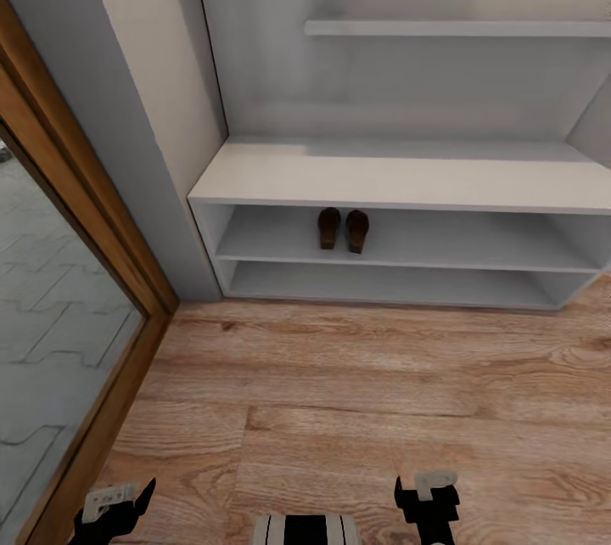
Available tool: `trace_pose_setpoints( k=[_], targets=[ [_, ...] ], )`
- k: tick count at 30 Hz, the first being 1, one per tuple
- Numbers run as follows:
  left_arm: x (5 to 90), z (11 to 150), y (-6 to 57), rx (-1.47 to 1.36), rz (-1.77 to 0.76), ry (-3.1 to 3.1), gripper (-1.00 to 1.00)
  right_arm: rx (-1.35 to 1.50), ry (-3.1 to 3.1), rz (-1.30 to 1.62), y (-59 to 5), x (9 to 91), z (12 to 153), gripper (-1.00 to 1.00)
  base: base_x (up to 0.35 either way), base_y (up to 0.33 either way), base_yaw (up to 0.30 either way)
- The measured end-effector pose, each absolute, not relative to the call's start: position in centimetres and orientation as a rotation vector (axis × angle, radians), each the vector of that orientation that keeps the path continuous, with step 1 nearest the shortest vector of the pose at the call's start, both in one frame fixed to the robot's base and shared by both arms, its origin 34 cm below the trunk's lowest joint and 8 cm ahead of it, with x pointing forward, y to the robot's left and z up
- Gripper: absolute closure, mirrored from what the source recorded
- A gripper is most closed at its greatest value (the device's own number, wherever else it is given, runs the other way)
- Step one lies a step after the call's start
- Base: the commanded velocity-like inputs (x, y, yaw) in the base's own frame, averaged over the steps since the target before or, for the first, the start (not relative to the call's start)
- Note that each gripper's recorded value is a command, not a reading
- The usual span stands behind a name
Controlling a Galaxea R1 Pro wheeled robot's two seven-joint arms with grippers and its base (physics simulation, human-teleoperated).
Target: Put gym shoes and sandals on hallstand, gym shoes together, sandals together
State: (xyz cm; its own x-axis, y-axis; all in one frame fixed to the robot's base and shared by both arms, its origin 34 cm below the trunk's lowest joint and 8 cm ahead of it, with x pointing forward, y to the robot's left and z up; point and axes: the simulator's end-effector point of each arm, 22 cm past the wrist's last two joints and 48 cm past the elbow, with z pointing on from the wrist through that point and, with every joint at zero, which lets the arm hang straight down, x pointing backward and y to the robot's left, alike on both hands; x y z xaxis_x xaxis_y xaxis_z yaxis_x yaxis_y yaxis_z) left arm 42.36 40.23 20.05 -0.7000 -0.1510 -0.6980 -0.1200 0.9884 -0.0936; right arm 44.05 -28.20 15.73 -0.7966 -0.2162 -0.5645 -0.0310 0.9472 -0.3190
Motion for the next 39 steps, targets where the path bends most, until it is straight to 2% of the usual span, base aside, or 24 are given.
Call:
trace_pose_setpoints(
  k=[22, 30, 39],
  targets=[
    [39.0, 18.0, 40.7, -0.243, 0.027, 2.433, -1.0, -0.165, 2.478, -0.415, -29.5, 43.2, 15.6, -1.0, 0.0, 0.0, -0.244],
    [38.6, 17.7, 40.5, -0.201, 0.034, 2.456, -1.0, -0.159, 2.473, -0.466, -32.7, 43.1, 15.8, -1.0, 0.0, 0.0, -0.276],
    [38.2, 17.4, 39.9, -0.128, 0.029, 2.481, -1.0, -0.161, 2.479, -0.453, -33.1, 43.1, 15.7, -1.0, 0.0, 0.0, -0.293]
  ],
)
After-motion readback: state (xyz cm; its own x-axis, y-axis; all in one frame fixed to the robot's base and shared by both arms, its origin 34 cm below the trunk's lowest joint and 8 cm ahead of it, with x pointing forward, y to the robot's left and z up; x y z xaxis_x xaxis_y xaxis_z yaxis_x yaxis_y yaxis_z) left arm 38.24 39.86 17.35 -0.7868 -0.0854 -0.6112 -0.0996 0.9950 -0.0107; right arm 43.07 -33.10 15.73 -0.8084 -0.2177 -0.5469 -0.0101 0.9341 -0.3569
